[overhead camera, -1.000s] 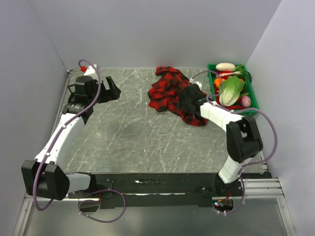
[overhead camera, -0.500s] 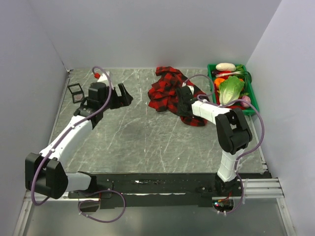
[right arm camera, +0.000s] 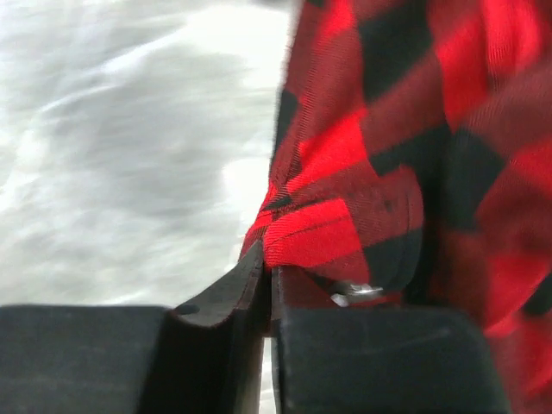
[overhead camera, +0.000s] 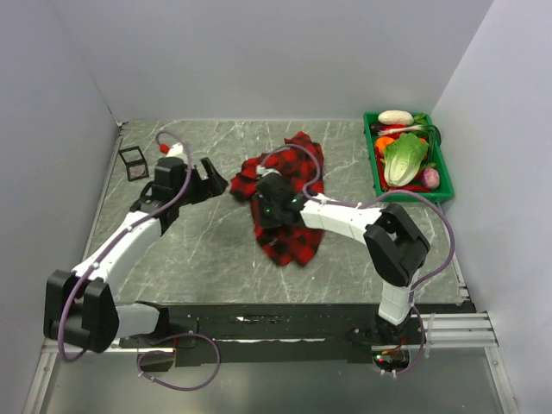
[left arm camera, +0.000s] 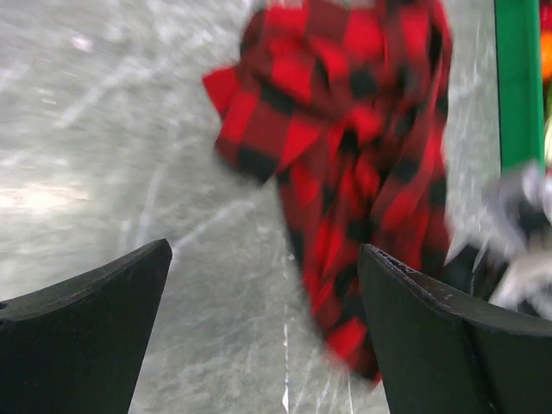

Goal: Pin the brooch onto the clothing
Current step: Move the clothes to the center of the board, then adjust the clothes at the center of the board.

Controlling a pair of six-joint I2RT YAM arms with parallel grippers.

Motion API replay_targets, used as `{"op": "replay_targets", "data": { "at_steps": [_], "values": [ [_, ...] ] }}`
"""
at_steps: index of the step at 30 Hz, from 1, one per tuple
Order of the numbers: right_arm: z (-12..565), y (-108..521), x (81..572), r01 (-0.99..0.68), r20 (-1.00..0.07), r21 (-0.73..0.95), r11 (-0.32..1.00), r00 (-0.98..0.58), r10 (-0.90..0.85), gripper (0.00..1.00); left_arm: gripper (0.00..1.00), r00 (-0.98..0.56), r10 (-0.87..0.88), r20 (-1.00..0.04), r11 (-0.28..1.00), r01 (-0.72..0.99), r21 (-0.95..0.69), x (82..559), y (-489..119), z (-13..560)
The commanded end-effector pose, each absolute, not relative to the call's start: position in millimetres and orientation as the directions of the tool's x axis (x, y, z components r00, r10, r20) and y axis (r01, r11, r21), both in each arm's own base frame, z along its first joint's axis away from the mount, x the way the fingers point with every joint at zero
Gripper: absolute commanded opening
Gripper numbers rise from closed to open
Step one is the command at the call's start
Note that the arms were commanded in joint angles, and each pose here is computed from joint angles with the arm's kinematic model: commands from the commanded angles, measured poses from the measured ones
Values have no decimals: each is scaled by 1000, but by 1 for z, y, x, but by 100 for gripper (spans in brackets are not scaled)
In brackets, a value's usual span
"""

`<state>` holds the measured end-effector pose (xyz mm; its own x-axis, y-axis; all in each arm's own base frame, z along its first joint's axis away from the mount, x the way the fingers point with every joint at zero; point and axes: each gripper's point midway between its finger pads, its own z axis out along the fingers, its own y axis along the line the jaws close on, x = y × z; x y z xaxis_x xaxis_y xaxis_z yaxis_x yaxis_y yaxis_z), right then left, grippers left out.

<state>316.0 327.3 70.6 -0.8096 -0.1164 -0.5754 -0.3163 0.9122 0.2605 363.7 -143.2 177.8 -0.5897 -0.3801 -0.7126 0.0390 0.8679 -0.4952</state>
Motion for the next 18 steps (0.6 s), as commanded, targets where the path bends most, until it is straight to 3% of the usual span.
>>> {"op": "replay_targets", "data": {
  "at_steps": [1, 3, 5, 6, 12, 18],
  "values": [
    [121, 369, 318, -350, -627, 384, 854, -778, -37, 34, 96, -506, -460, -730, 848, -6, -530, 358, -111, 197],
    [132, 363, 321, -357, -646, 360, 862, -762, -46, 57, 96, -504, -444, -740, 866, -30, -499, 353, -103, 189],
    [146, 350, 322, -370, -678, 301, 879, -731, -76, 70, 96, -538, -435, -722, 867, -35, -496, 346, -106, 176],
    [154, 346, 324, -370, -690, 283, 885, -719, -80, 96, 96, -560, -434, -705, 860, -24, -510, 343, -111, 171],
    [158, 286, 322, -288, -718, 146, 946, -689, -99, 100, 96, -686, -402, -607, 781, 90, -618, 314, -179, 134],
    [125, 240, 325, -183, -638, 235, 955, -770, 10, 96, 96, -774, -344, -532, 756, 109, -646, 297, -221, 99]
  ]
}}
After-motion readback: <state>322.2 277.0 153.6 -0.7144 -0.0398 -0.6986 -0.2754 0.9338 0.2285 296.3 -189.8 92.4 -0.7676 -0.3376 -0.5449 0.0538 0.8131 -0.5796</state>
